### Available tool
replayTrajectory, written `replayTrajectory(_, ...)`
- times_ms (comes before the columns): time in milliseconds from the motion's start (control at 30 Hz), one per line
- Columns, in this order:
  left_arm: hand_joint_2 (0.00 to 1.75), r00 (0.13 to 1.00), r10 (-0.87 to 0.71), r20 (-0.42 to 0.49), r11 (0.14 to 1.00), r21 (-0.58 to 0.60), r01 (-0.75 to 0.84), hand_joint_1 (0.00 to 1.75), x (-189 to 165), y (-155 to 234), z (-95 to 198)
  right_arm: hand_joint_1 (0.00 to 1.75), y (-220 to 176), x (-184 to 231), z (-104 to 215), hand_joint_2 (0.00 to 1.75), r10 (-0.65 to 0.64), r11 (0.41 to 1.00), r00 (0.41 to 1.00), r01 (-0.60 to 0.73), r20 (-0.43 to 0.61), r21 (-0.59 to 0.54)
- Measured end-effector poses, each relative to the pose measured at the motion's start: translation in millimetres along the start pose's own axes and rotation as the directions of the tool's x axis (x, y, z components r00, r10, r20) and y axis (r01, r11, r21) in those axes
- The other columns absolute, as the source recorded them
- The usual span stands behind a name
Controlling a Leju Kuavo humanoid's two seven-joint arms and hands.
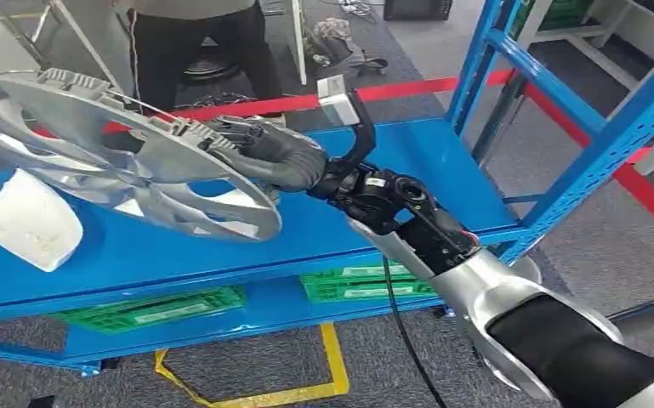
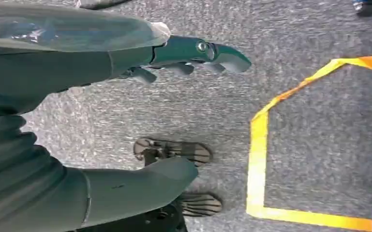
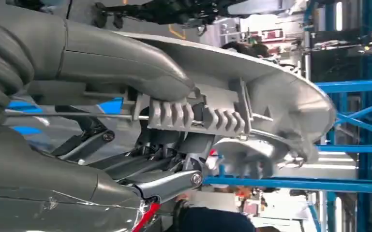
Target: Take the parts from the cabinet and place them on the table.
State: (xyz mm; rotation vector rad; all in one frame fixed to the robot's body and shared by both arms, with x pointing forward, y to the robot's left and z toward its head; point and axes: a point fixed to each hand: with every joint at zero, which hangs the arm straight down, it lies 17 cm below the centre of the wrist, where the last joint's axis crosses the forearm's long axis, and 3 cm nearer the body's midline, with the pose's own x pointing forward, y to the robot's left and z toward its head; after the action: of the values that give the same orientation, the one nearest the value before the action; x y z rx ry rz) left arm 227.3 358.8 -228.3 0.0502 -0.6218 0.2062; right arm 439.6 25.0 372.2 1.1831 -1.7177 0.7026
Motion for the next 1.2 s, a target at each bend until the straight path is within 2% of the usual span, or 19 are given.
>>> replayTrajectory(1200, 1.75, 1.000, -0.004, -0.003, 1.000, -0.002, 0.004, 0.00, -0.7, -1.4, -0.1, 1.75, -0.9, 0.9, 1.1, 1.75, 0.005, 1.000, 1.000, -0.005, 0.000, -0.004)
